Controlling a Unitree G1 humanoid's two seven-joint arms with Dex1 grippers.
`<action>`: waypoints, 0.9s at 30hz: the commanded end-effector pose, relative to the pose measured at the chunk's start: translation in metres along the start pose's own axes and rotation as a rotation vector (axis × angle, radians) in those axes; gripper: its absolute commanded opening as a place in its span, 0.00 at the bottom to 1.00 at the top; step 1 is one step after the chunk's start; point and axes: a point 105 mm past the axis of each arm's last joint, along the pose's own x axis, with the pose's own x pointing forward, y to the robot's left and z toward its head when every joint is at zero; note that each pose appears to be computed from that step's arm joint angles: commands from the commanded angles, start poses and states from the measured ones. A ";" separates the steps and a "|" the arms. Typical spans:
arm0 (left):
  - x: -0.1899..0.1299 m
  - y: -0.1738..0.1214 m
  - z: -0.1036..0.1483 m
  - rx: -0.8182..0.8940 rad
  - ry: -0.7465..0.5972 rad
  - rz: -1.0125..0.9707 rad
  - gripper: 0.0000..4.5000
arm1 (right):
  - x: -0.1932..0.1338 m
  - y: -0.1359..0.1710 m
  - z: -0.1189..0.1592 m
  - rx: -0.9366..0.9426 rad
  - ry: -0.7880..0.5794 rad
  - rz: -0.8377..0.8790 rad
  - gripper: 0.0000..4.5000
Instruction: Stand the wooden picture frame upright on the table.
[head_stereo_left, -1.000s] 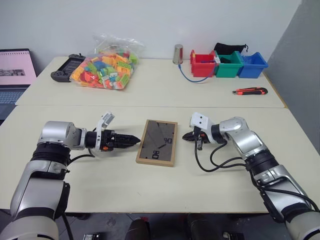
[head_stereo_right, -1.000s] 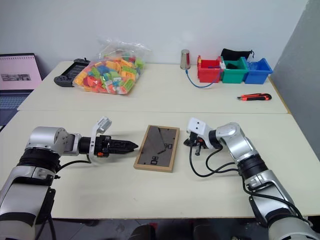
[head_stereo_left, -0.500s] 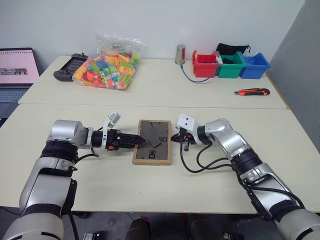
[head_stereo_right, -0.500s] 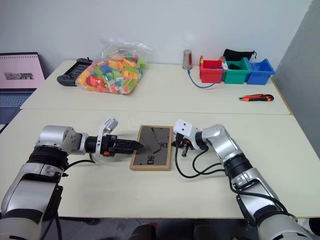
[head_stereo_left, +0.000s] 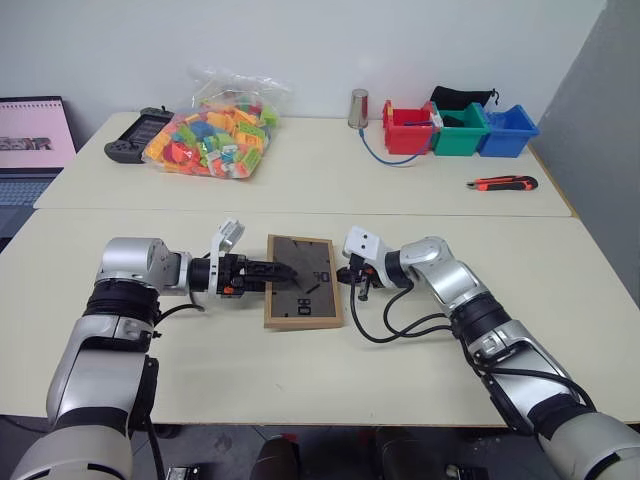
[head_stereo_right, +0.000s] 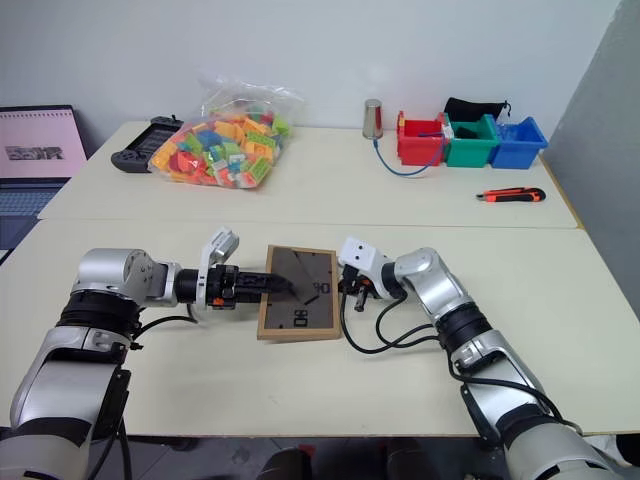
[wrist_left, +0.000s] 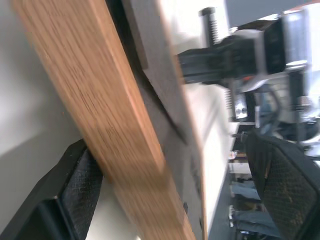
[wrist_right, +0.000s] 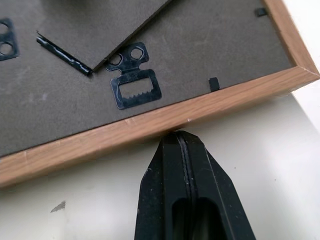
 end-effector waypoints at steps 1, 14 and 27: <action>-0.001 -0.023 0.000 0.046 0.007 -0.092 0.99 | 0.000 -0.005 0.013 -0.034 -0.026 -0.020 0.00; 0.002 -0.020 -0.023 0.061 0.081 -0.066 0.99 | 0.002 -0.007 0.018 -0.040 -0.040 -0.032 0.00; 0.009 -0.014 -0.016 0.071 0.044 -0.035 0.75 | 0.003 0.000 0.032 -0.048 -0.079 -0.003 0.00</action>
